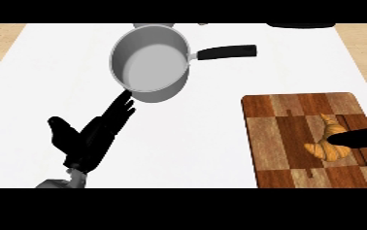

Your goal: Pick the croissant from the cutting board and place it in the pot

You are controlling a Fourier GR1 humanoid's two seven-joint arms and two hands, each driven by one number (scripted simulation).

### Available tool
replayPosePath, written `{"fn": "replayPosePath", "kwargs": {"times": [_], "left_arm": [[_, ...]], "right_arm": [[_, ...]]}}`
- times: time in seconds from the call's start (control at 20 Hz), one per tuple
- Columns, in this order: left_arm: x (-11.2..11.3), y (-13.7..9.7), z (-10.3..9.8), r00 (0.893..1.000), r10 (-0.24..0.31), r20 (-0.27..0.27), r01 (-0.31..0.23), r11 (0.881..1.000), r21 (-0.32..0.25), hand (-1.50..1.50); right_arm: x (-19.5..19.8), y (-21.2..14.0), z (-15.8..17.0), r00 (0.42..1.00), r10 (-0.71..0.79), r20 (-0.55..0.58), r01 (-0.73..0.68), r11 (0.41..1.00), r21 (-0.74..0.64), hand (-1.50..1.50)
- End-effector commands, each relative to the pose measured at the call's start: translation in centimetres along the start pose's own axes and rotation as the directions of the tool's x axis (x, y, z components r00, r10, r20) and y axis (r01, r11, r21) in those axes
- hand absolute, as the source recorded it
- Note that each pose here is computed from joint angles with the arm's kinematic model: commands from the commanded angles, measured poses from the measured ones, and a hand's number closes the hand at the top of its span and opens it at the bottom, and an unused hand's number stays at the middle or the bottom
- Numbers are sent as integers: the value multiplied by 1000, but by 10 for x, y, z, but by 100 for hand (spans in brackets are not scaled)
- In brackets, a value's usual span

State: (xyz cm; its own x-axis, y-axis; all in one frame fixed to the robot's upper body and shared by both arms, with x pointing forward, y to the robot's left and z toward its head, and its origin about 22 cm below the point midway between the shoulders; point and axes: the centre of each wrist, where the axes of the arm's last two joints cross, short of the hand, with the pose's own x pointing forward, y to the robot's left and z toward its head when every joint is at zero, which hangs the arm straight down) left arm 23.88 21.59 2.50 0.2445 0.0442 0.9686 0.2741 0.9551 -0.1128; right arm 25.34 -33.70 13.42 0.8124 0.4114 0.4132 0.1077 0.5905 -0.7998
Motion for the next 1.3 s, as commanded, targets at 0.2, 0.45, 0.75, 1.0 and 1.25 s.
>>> {"fn": "replayPosePath", "kwargs": {"times": [0.2, 0.45, 0.75, 1.0, 1.25], "left_arm": [[0, -5, 3, 1000, -19, 10, 19, 1000, -4, 0], [-9, 6, 10, 1000, 0, 4, 0, 1000, 17, 0], [-9, -6, 2, 1000, 2, -2, -2, 1000, -2, 0], [3, -4, -4, 1000, 0, -10, 1, 1000, 19, 0], [-13, 1, 3, 1000, 4, -4, -4, 1000, 7, 0]], "right_arm": [[6, 0, -3, 963, 66, -261, -76, 997, -29, -150], [-14, 28, -4, 966, 51, -254, -50, 999, 8, -150], [-18, 49, -9, 958, 69, -279, -62, 998, 31, -150], [-17, 46, -9, 954, 82, -290, -79, 997, 21, -150], [-34, 71, -29, 949, 101, -298, -94, 995, 35, -150]]}}
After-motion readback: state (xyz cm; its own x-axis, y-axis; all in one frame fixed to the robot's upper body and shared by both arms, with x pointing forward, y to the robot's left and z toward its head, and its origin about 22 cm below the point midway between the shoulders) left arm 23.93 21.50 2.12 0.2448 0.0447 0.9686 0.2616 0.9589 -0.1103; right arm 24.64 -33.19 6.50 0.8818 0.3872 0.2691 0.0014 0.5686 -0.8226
